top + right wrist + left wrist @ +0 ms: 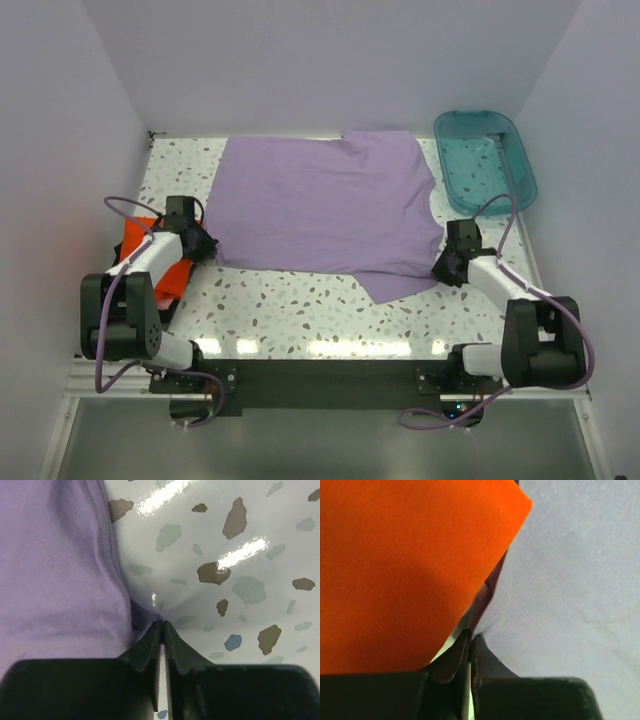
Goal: Fold and stack the t-shirts
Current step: Flatten the tshirt out
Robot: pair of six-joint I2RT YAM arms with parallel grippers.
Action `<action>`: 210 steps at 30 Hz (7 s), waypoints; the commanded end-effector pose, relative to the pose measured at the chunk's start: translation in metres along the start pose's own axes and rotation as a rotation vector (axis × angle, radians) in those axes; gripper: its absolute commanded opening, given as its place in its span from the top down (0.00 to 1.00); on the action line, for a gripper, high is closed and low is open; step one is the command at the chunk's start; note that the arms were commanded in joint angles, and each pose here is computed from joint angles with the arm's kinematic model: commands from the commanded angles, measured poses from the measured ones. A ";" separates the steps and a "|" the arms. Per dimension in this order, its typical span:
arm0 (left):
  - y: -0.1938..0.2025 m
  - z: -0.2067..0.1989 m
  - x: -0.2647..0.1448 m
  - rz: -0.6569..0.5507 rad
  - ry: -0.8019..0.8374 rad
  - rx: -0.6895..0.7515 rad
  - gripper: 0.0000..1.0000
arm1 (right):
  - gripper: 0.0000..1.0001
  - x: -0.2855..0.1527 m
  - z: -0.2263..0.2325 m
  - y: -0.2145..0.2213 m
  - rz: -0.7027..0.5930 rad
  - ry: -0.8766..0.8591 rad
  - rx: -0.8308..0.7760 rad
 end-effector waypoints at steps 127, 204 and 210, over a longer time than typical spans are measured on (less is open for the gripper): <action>-0.118 -0.120 0.057 -0.066 0.108 -0.042 0.67 | 1.00 0.026 0.113 -0.278 -0.299 -0.324 0.098; -0.112 -0.118 0.073 -0.031 0.114 -0.071 1.00 | 1.00 -0.031 0.102 -0.260 -0.362 -0.382 0.093; -0.111 -0.114 0.049 -0.055 0.117 -0.074 1.00 | 1.00 -0.064 0.092 -0.244 -0.404 -0.401 0.109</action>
Point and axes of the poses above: each gripper's point midway between its finger pads, its own x axis out along the fingers, its own z axis along the line the jaws close on, y = z × x, the point moved 8 cm from there along -x, back along the fingers, and after that the axes turned 9 degrees about -x, right-handed, at the moved point
